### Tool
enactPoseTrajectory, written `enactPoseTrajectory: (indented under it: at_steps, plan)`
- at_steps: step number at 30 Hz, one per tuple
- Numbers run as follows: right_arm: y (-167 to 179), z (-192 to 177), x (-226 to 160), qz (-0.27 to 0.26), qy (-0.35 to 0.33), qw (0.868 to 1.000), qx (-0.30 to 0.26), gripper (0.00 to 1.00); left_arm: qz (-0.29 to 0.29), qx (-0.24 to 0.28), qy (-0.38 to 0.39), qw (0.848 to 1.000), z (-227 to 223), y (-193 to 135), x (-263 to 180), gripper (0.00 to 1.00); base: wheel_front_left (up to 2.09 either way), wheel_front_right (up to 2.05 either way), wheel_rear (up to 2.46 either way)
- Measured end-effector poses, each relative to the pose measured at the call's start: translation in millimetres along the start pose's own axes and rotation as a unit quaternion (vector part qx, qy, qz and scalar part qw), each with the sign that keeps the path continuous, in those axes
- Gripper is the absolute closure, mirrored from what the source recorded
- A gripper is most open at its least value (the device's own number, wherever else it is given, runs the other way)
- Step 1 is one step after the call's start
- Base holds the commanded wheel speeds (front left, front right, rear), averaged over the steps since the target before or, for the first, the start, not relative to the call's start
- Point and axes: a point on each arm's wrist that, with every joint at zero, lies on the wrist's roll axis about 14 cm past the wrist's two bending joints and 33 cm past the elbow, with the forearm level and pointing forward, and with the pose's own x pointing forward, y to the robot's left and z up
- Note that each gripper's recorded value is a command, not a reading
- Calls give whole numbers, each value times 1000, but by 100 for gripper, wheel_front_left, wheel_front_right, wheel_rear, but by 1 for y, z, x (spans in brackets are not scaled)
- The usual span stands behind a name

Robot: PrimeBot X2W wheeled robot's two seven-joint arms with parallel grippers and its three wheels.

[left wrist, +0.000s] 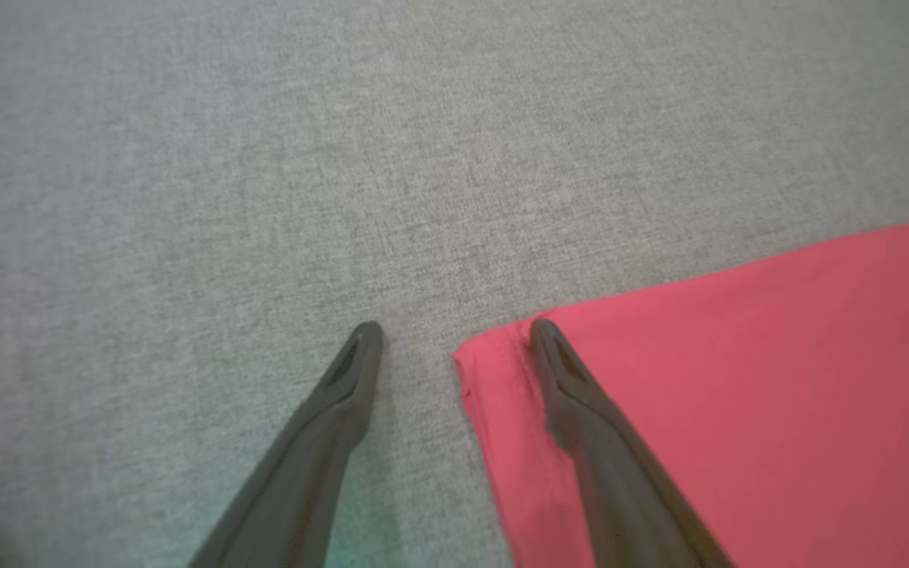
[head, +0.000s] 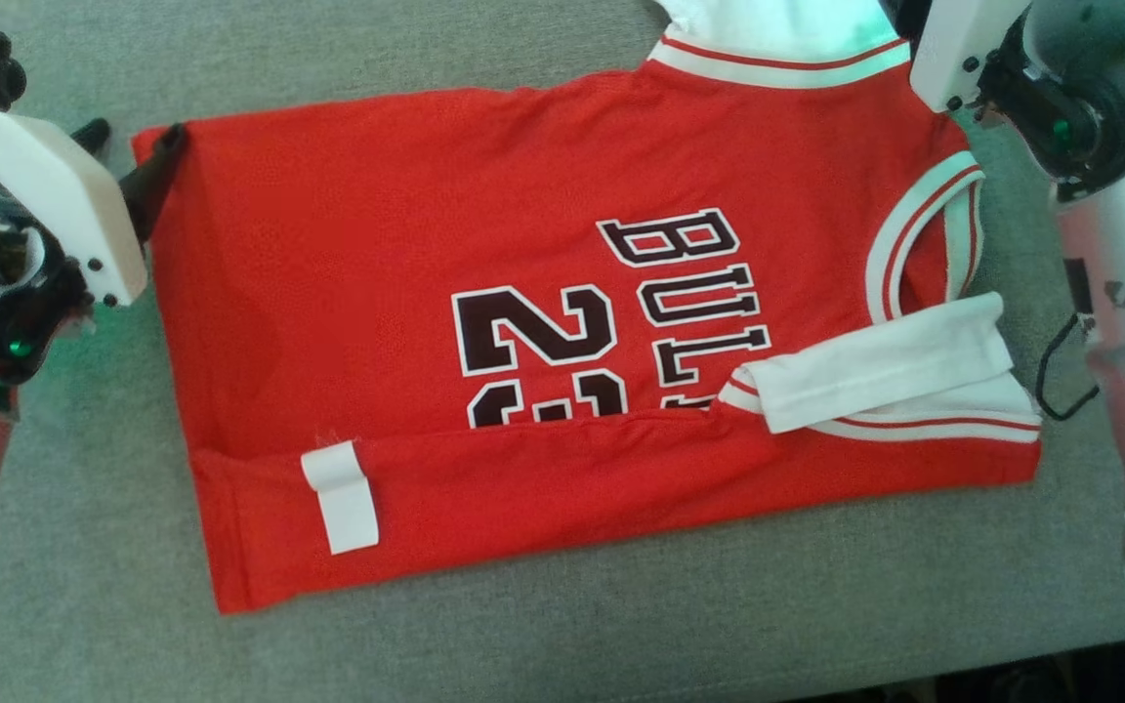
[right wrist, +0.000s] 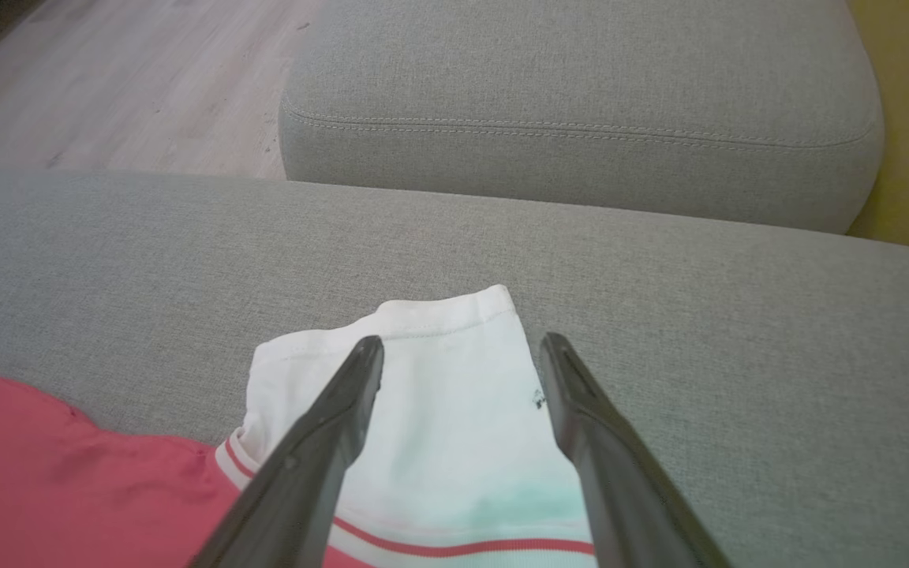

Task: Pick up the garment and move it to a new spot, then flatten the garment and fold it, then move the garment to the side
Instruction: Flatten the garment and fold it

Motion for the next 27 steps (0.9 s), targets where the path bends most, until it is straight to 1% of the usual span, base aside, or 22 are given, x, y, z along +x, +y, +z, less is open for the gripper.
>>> enactPoseTrajectory:
  at_steps: [7, 14, 15, 17, 18, 19, 20, 24, 27]
  plan:
    - [4, 0, 5, 8, 1, 1000, 2, 0, -9, -15, 7, 1000, -5, -4, -9, 0, 0, 0, 0]
    - [-2, -10, 10, 2, 15, 1000, 4, 0, -20, -27, 7, 999, -8, -9, -1, 0, 0, 0, 0]
    - [-3, -11, 11, 2, 17, 1000, 5, 0, -24, -31, 7, 999, -7, -11, 1, 10, 0, 0, 0]
    - [-5, -9, 14, 2, 17, 1000, 8, 0, -32, -39, 13, 999, -8, -13, 3, 52, 0, 0, 0]
    - [-5, -7, 15, 1, 16, 1000, 7, 0, -37, -44, 18, 998, -8, -15, 3, 61, 0, 0, 0]
    - [-6, -4, 16, 0, 16, 1000, 6, 0, -42, -47, 22, 998, -8, -17, 3, 74, 0, 0, 0]
    - [-7, -3, 17, -1, 18, 1000, 6, 0, -47, -49, 24, 997, -8, -20, 4, 100, 0, 0, 0]
    - [-11, 0, 26, -5, 28, 1000, 5, 0, -66, -67, 24, 995, -7, -27, 4, 100, 0, 0, 0]
    - [-14, -1, 34, -12, 42, 999, -2, 0, -73, -71, 16, 995, -6, -29, 2, 100, 0, 0, 0]
